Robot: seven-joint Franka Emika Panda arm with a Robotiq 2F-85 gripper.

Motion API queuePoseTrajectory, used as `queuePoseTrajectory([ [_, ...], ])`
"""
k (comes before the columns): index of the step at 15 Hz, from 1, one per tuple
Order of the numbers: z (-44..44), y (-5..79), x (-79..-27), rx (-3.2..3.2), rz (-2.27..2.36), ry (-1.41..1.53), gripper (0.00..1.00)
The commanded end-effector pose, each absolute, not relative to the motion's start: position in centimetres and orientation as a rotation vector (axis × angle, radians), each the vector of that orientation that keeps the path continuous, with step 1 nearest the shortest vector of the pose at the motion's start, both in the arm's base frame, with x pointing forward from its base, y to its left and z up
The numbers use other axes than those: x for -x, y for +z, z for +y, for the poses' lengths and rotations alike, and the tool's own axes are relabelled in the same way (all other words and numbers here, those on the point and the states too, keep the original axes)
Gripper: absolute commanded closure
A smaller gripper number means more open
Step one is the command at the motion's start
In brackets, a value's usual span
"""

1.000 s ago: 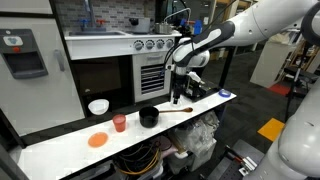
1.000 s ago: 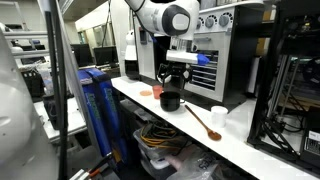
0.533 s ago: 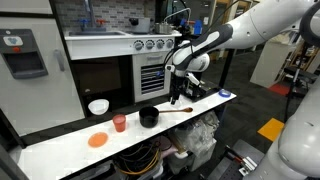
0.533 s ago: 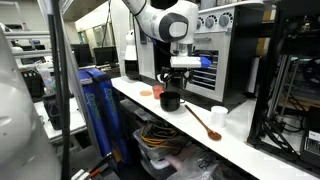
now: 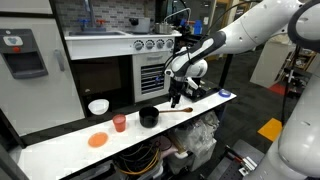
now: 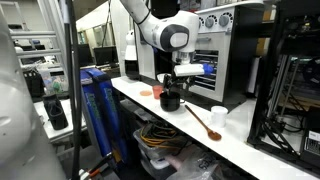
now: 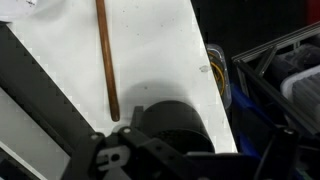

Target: Take the white mug and pour its contents into the black bowl, then use the wooden spoon to stir the contents in the black bowl

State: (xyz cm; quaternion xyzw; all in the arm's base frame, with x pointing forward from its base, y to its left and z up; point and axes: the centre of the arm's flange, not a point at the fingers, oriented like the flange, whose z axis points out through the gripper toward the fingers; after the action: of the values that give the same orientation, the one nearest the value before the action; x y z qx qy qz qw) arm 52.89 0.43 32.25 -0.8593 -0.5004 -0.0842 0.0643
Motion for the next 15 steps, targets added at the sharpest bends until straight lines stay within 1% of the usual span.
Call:
queuePoseTrajectory([
  [1, -0.5, 30.1, -53.1, 2.583, -1.563, -0.288, 0.00],
  [15, -1.6, 24.6, -53.2, 2.633, -1.613, -0.298, 0.00],
])
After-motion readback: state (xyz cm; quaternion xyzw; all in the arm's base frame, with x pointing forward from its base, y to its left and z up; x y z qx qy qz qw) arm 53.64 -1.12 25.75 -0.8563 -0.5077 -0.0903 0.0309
